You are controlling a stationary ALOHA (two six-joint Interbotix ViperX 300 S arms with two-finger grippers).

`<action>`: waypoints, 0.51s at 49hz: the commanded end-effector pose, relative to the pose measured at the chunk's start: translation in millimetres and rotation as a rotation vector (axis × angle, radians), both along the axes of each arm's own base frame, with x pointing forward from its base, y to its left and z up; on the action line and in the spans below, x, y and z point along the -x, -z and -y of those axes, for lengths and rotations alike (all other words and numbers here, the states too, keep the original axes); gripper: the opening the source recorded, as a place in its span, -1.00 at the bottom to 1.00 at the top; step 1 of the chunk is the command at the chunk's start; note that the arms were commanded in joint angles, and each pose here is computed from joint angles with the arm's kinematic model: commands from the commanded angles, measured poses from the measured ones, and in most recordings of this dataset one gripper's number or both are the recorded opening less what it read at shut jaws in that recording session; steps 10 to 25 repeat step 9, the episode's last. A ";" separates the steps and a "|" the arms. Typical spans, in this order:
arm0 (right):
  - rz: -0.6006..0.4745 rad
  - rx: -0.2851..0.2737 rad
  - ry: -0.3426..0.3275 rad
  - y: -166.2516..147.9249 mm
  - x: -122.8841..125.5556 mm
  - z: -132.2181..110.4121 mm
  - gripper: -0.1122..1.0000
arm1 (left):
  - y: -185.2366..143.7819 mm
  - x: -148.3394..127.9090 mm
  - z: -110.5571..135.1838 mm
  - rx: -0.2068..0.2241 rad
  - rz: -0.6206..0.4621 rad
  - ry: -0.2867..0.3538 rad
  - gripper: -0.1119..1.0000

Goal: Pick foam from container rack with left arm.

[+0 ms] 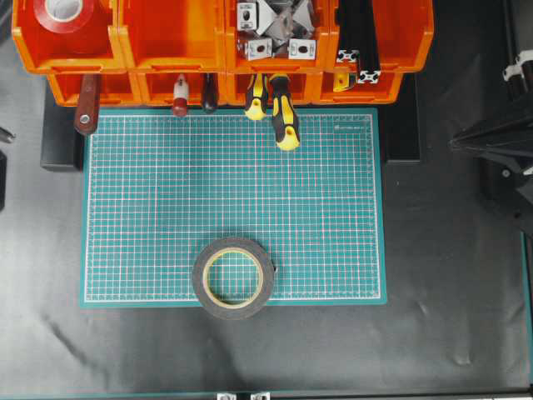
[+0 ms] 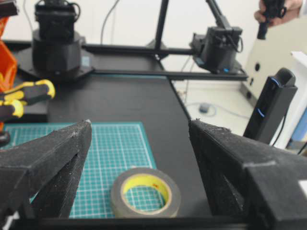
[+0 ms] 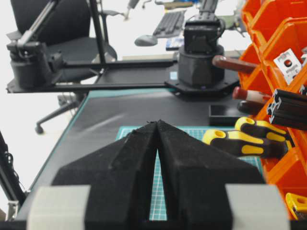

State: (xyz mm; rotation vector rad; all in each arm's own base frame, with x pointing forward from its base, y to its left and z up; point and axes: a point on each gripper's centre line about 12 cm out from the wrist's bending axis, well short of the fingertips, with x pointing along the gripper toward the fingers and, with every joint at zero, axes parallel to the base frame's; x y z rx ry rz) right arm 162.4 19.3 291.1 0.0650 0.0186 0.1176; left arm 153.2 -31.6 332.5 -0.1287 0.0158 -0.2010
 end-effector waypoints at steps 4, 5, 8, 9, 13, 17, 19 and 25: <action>0.009 -0.006 -0.003 -7.3 -2.3 -0.8 -0.80 | -3.5 0.2 -1.1 -0.005 0.007 -0.007 0.62; 0.011 -0.008 -0.003 -8.2 -2.3 -0.8 -0.80 | -3.7 0.5 -1.2 -0.004 0.009 -0.007 0.62; 0.010 -0.009 -0.003 -8.0 -2.3 -0.8 -0.80 | -3.3 0.7 -1.4 -0.004 0.009 -0.008 0.62; 0.010 -0.009 -0.003 -8.0 -2.3 -0.8 -0.80 | -3.9 0.8 -1.5 -0.004 0.010 -0.008 0.62; 0.010 -0.009 -0.003 -8.0 -2.3 -0.8 -0.80 | -3.9 0.8 -1.5 -0.004 0.010 -0.008 0.62; 0.010 -0.009 -0.003 -8.0 -2.3 -0.8 -0.80 | -3.9 0.8 -1.5 -0.004 0.010 -0.008 0.62; 0.010 -0.009 -0.003 -8.0 -2.3 -0.8 -0.80 | -3.9 0.8 -1.5 -0.004 0.010 -0.008 0.62; 0.010 -0.009 -0.003 -8.0 -2.3 -0.8 -0.80 | -3.9 0.8 -1.5 -0.004 0.010 -0.008 0.62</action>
